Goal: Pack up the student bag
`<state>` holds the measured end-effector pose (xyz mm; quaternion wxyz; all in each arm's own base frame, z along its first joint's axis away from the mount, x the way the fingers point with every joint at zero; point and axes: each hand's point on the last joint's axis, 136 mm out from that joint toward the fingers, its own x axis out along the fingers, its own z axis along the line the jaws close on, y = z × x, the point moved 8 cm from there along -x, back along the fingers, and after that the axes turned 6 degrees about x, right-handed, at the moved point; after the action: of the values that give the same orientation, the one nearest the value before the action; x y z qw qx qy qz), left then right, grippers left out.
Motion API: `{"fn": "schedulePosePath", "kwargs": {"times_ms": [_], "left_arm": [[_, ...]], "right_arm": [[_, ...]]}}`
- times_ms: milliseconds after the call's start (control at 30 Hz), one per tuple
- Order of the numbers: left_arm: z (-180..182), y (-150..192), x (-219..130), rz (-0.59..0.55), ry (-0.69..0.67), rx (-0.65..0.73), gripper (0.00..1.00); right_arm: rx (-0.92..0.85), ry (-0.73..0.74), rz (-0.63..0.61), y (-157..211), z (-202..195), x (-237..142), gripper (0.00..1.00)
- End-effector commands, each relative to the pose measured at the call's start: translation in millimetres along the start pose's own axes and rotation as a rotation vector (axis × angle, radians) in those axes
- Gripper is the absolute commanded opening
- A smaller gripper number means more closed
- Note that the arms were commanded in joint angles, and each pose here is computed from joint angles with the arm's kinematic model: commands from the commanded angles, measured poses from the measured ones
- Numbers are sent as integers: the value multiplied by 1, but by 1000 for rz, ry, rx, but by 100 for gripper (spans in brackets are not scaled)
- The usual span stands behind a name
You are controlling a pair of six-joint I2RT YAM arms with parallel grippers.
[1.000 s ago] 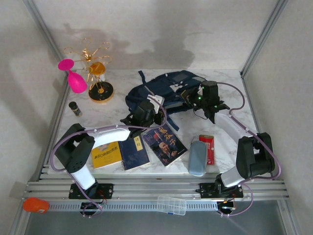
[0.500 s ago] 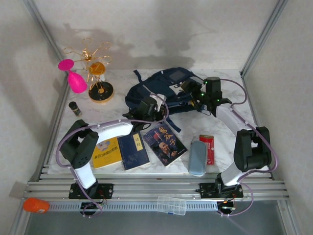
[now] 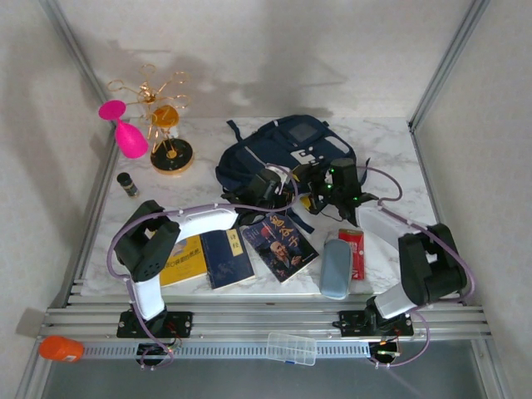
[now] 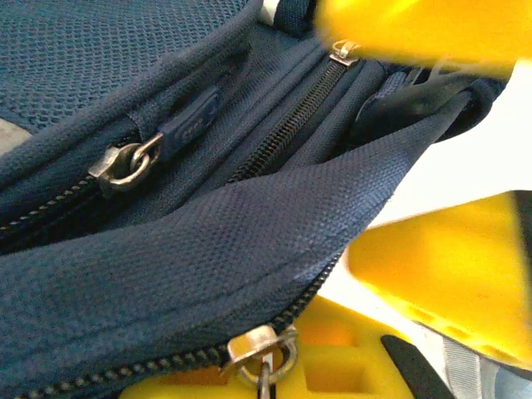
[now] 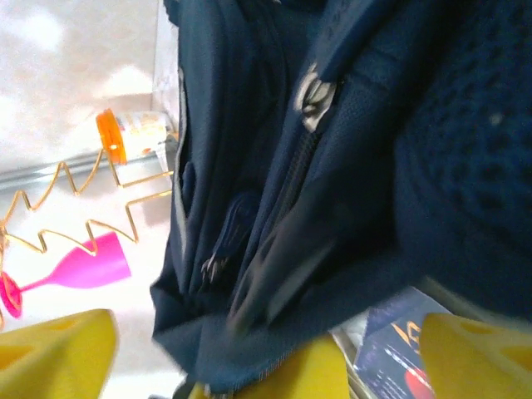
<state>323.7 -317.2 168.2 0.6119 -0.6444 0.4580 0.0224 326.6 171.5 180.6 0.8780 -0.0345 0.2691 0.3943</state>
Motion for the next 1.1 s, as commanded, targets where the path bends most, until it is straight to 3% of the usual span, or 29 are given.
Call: {"fn": "schedulePosePath", "kwargs": {"times_ms": [0, 100, 333, 433, 567, 733, 900, 967, 1067], "left_arm": [[-17, -32, -9, -107, 44, 3, 0], [-18, -35, -12, -112, 40, 2, 0], [-10, -34, -32, -82, -37, 0, 0], [5, -26, -48, -38, -110, -18, 0], [30, -8, -69, 25, -149, -28, 0], [65, 5, -88, 64, -200, -41, 0], [60, -1, -87, 58, -120, -40, 0], [54, -4, -83, 49, -65, -58, 0], [47, -7, -77, 34, -43, -85, 0]], "right_arm": [[37, -125, -63, -13, 22, 10, 78], [20, -109, -69, -18, 21, 23, 53], [-180, -82, -12, -17, 43, 24, 11], [-278, -80, 11, -21, 46, 8, 4], [-352, -113, 47, -44, 49, -18, 1], [-439, -24, 74, -80, 50, -19, 0], [-433, 6, 30, -90, 54, -9, 2], [-429, 5, 16, -90, 57, -8, 10], [-427, 7, 4, -85, 61, -11, 37]]}}
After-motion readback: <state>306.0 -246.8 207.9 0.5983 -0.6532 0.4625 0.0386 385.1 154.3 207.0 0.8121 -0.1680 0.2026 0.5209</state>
